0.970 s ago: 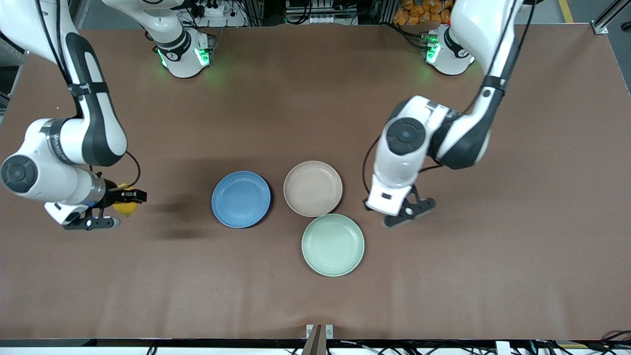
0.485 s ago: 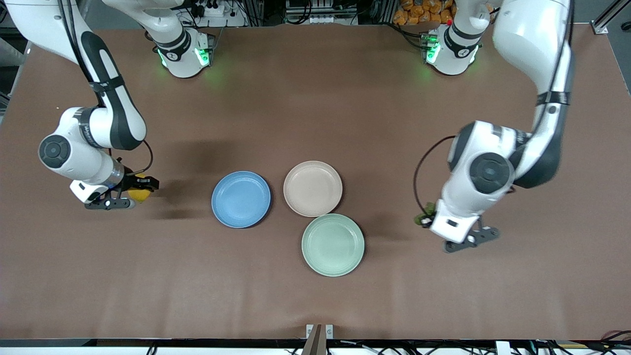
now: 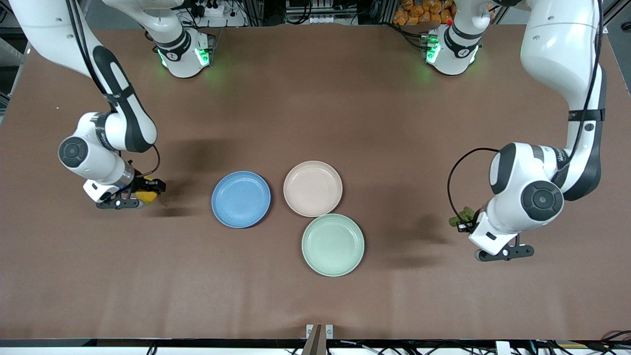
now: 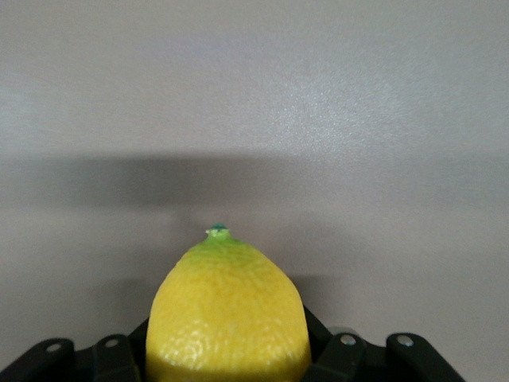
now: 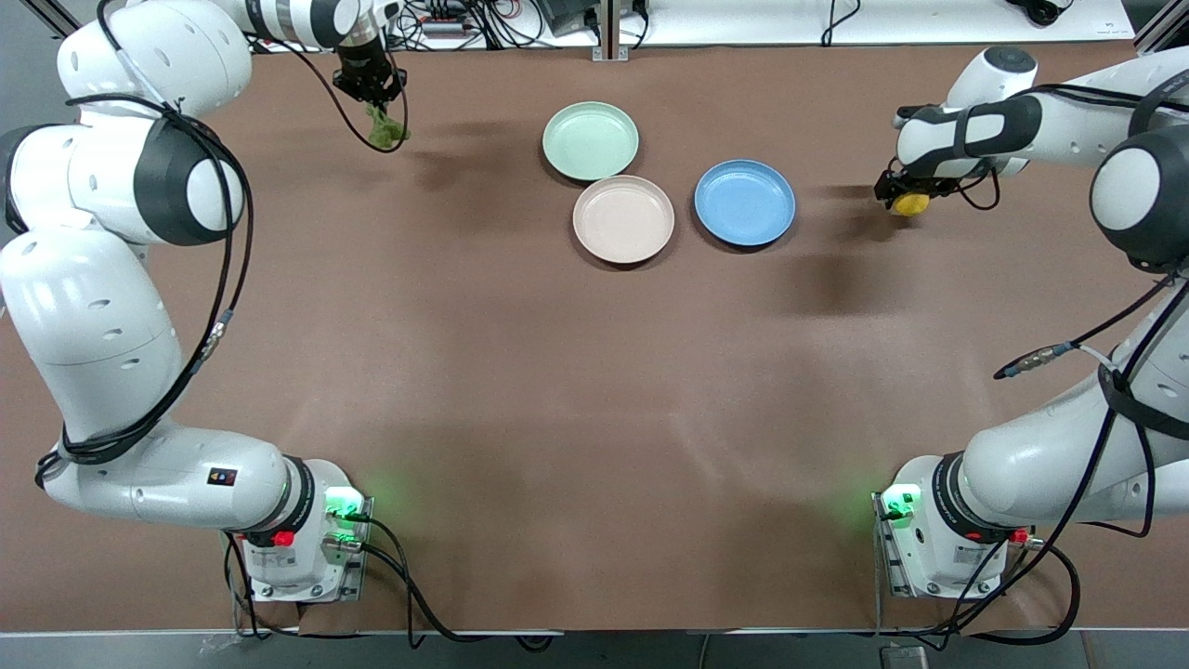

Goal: Pick lemon and lettuce from blue and beige plates

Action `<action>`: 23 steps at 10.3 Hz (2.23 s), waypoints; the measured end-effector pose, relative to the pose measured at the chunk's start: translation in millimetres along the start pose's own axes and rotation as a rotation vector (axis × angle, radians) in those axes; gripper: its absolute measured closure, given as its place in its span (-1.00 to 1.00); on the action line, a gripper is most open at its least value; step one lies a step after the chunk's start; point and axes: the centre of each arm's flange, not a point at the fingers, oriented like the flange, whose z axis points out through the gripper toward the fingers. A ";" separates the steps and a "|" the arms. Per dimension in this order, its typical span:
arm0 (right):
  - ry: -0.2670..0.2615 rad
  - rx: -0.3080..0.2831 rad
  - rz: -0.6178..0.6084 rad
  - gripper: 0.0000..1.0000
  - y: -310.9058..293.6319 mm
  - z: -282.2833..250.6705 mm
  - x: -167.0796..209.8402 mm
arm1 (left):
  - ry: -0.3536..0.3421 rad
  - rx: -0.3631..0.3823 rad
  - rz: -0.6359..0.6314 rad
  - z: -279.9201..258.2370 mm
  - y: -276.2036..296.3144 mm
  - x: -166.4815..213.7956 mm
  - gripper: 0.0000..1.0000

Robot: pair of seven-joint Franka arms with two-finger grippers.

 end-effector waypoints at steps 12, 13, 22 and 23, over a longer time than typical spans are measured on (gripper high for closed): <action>-0.091 0.008 0.010 -1.00 7.5 0.8 22.9 | -0.087 -0.095 -0.047 -11.8 11.3 -51.2 -1.00; -0.128 0.013 0.010 -1.00 8.2 -17.5 34.9 | -0.089 -0.093 -0.044 -20.6 14.2 -65.1 -1.00; -0.217 0.033 -0.008 -1.00 4.2 -222.5 88.5 | -0.234 -0.024 -0.052 -93.5 -17.6 -136.9 -1.00; -0.213 0.033 -0.015 -1.00 0.6 -248.2 91.1 | -0.255 -0.015 -0.052 -102.7 -21.0 -144.3 -1.00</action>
